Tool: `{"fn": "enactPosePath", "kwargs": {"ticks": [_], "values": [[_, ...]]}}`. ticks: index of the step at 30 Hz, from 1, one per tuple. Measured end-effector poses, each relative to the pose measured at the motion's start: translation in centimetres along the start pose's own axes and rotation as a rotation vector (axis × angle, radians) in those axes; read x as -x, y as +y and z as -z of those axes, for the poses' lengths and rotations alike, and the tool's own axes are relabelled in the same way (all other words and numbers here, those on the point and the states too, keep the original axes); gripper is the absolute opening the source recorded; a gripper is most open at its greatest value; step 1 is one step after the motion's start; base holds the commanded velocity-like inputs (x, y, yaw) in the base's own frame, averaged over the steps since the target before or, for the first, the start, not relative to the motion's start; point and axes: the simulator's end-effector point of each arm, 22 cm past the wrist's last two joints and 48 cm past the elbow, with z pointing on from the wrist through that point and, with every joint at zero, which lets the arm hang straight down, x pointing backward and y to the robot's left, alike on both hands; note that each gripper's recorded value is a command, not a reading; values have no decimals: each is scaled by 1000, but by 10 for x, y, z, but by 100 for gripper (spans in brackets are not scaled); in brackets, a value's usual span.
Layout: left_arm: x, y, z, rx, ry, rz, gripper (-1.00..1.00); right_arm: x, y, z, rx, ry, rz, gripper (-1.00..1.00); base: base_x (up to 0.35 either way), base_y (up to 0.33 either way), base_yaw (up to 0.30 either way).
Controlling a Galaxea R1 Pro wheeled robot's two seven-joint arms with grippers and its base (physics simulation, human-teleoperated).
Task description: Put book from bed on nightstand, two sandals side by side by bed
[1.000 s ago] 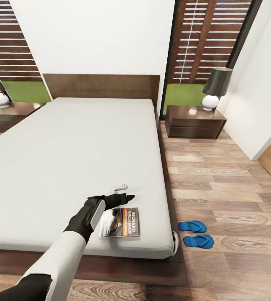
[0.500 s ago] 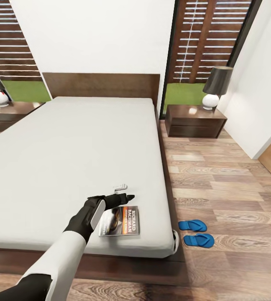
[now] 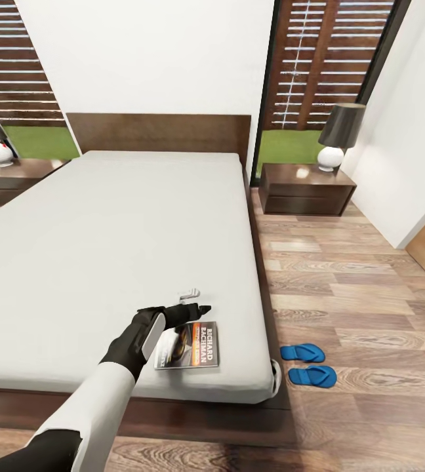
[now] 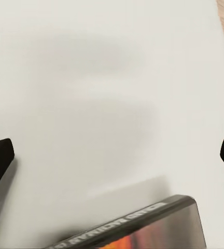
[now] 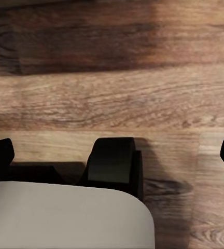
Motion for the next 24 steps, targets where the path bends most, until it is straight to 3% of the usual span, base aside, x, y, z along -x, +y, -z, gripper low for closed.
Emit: {"fn": "enactPosePath", "kwargs": {"ticks": [7, 24], "values": [[-1, 4, -6, -6, -21, -4, 100, -4, -3, -14, 0, 0, 0, 100, 0, 0, 0], [-1, 4, -6, -7, -22, -4, 100, -3, -3, -14, 0, -1, 0, 100, 0, 0, 0]]}}
